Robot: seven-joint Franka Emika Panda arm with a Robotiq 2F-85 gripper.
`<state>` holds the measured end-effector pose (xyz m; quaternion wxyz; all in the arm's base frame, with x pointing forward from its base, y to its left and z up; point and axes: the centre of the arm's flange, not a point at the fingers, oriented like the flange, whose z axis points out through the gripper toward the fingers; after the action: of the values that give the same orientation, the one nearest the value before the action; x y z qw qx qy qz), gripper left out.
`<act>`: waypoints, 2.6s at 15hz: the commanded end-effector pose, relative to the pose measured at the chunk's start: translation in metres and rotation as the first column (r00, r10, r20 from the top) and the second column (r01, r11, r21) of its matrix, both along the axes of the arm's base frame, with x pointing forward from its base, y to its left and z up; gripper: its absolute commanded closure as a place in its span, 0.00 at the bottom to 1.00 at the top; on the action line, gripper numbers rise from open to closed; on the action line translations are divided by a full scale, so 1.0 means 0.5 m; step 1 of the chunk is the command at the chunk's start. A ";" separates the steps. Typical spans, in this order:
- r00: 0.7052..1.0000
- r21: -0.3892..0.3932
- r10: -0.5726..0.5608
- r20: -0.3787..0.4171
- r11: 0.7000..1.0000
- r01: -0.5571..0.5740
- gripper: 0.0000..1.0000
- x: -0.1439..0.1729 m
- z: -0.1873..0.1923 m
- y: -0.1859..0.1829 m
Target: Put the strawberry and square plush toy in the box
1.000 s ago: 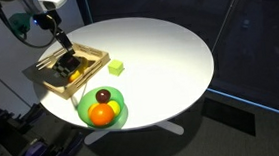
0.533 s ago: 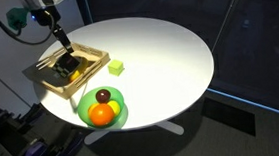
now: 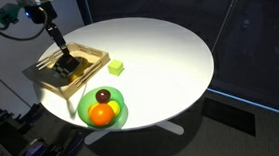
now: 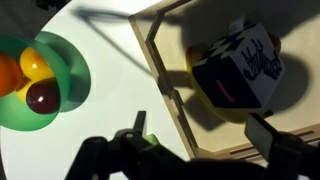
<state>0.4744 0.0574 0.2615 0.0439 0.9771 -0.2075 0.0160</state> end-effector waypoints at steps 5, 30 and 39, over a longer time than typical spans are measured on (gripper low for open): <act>0.992 0.023 0.117 -0.051 0.993 -0.116 0.00 -0.069 0.068 -0.025; 0.965 0.106 0.254 -0.059 0.963 -0.247 0.00 -0.205 0.283 -0.019; 0.965 0.096 0.248 -0.083 0.966 -0.240 0.00 -0.208 0.294 -0.014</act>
<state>0.3705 0.0503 0.4086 0.0096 0.9958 -0.0840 -0.0338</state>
